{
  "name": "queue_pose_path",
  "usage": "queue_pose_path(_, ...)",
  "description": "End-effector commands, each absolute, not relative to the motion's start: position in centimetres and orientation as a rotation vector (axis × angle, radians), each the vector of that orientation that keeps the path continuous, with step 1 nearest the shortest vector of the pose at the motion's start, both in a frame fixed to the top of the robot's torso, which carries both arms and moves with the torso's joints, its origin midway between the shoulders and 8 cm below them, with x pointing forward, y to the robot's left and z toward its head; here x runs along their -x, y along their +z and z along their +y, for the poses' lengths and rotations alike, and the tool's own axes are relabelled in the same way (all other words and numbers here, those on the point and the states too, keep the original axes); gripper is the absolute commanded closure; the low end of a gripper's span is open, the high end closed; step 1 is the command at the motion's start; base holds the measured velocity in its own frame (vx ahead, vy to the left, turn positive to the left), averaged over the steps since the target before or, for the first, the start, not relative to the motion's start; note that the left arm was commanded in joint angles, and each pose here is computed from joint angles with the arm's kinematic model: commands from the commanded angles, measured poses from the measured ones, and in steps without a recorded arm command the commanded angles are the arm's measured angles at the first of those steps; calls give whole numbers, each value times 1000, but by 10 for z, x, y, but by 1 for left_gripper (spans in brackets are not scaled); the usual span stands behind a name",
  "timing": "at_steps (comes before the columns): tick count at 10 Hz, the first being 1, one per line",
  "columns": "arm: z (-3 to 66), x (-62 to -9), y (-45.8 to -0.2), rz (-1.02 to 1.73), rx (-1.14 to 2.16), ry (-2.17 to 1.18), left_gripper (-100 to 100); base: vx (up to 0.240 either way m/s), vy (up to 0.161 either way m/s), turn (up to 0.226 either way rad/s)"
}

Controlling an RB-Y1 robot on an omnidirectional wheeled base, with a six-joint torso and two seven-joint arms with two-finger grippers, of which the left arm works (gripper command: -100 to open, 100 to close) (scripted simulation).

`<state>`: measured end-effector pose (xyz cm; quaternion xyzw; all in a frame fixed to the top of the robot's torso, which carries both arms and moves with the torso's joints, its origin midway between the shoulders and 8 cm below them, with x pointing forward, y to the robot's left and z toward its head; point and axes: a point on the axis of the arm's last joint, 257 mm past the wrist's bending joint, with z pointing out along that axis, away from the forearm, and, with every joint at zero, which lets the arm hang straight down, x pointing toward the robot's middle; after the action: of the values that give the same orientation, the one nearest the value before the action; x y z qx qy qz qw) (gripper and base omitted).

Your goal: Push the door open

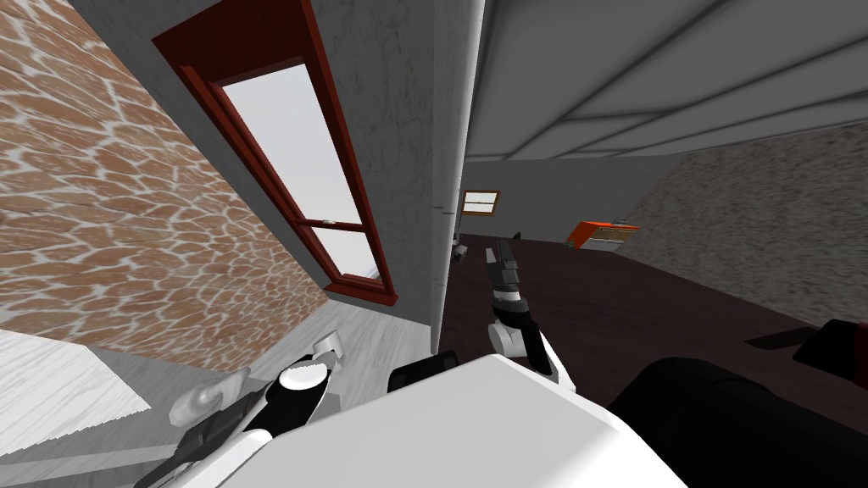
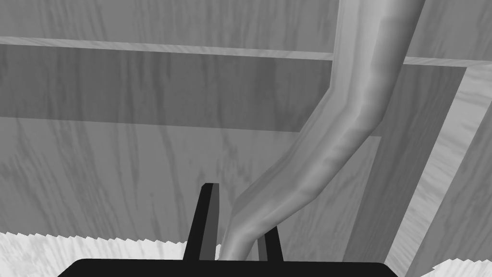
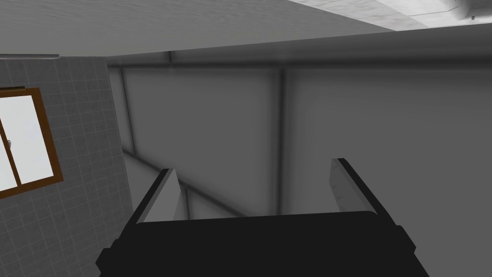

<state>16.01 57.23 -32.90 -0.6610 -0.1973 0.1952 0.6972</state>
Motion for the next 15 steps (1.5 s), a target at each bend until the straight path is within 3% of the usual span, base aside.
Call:
queue_pose_path(1, 568, -156, -331, -440, 1478, 446, 100, 0, 0, 0)
queue_pose_path(15, 570, -144, -332, -480, 1480, 479, 100, 0, 1, 0)
